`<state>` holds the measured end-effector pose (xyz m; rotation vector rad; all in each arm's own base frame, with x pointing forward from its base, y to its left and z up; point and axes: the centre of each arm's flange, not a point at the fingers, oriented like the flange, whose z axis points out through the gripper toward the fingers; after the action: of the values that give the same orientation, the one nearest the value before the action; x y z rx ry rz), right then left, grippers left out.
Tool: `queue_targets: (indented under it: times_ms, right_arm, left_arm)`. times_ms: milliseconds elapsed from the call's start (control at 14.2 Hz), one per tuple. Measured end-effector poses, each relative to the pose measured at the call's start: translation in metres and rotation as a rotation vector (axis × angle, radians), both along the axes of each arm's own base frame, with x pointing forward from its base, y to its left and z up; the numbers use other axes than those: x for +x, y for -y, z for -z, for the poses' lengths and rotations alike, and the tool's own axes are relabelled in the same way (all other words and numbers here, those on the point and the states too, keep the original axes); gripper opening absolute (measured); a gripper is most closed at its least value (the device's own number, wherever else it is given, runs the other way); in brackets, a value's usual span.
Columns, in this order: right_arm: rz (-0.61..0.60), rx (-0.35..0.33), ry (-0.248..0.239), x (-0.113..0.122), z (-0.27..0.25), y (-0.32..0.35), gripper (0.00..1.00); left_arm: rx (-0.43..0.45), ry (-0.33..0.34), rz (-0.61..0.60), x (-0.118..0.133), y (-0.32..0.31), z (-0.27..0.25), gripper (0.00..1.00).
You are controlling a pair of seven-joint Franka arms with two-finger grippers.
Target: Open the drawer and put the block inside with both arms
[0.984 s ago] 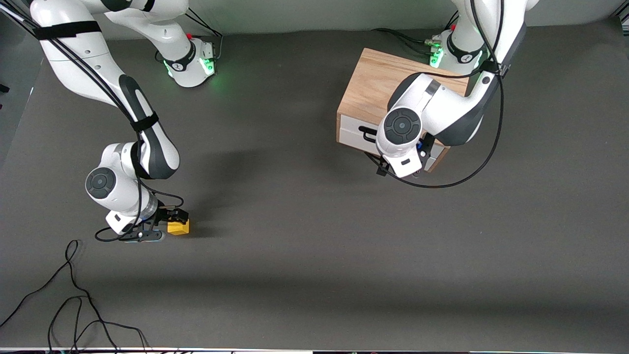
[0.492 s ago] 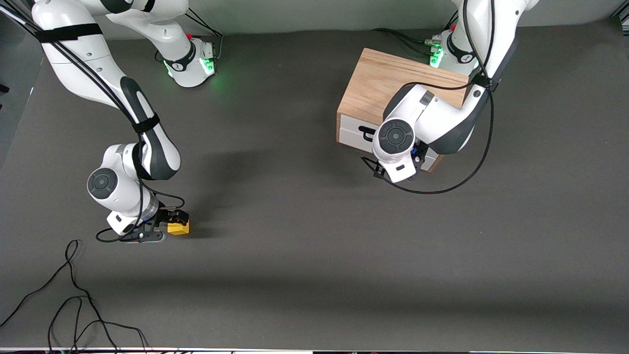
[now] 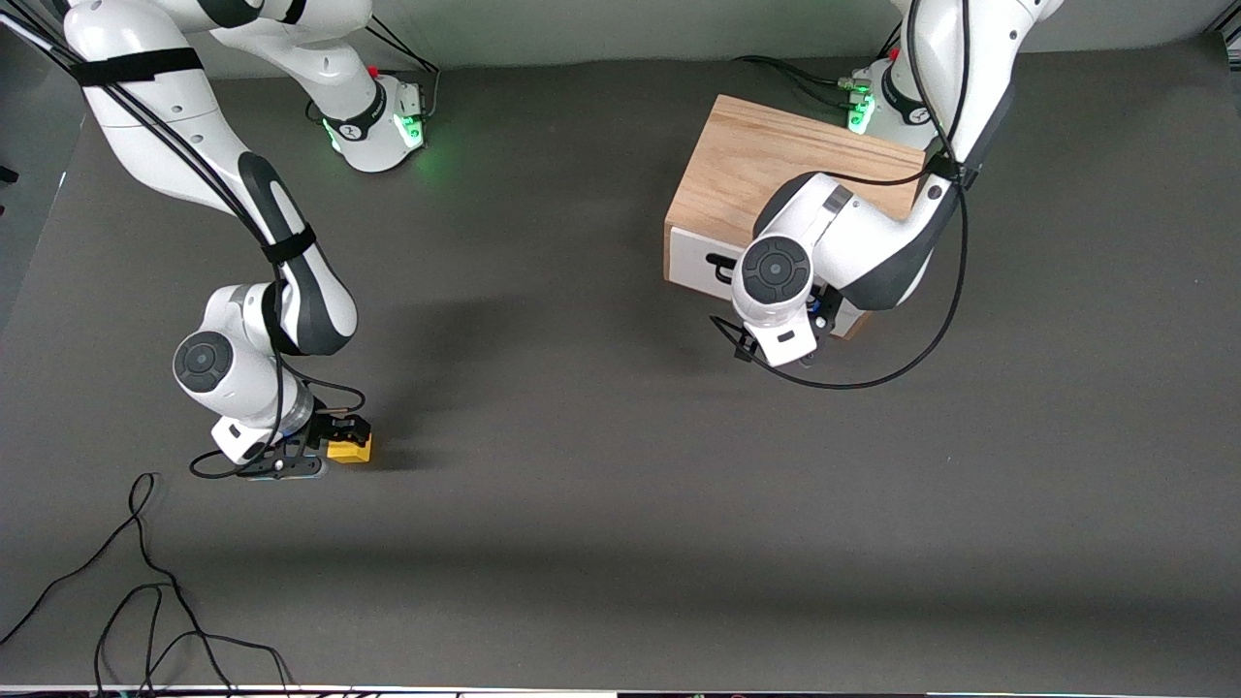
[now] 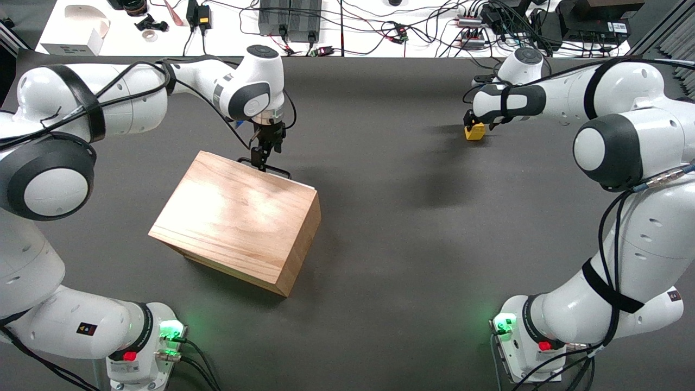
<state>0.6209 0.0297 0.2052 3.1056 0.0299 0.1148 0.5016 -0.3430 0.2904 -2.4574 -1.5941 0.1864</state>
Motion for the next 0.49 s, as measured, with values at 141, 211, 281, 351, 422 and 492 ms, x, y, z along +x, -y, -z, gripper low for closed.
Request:
queue_targets:
  times_ms: [141, 211, 281, 351, 422, 492]
  right_arm:
    - [0.000, 0.000, 0.007, 0.001, -0.001, 0.000, 0.85]
    - [0.000, 0.000, 0.011, 0.001, 0.000, 0.000, 0.85]
    - [0.000, 0.000, 0.014, 0.001, 0.001, 0.000, 0.89]
    - [-0.001, 0.000, 0.013, 0.001, 0.002, 0.000, 0.90]
    - [-0.001, -0.001, 0.011, 0.000, 0.005, 0.000, 0.89]
    - [-0.001, -0.001, 0.010, 0.000, 0.007, 0.000, 0.88]
  left_arm:
    - [-0.014, 0.026, 0.000, 0.010, 0.004, -0.008, 1.00]
    - [-0.023, 0.035, -0.003, 0.017, 0.006, -0.010, 1.00]
    - [-0.031, 0.041, -0.006, 0.024, 0.008, -0.011, 1.00]
    - [-0.038, 0.048, -0.008, 0.031, 0.010, -0.011, 1.00]
    - [-0.046, 0.054, -0.011, 0.038, 0.012, -0.011, 1.00]
    - [-0.052, 0.059, -0.014, 0.044, 0.013, -0.010, 1.00]
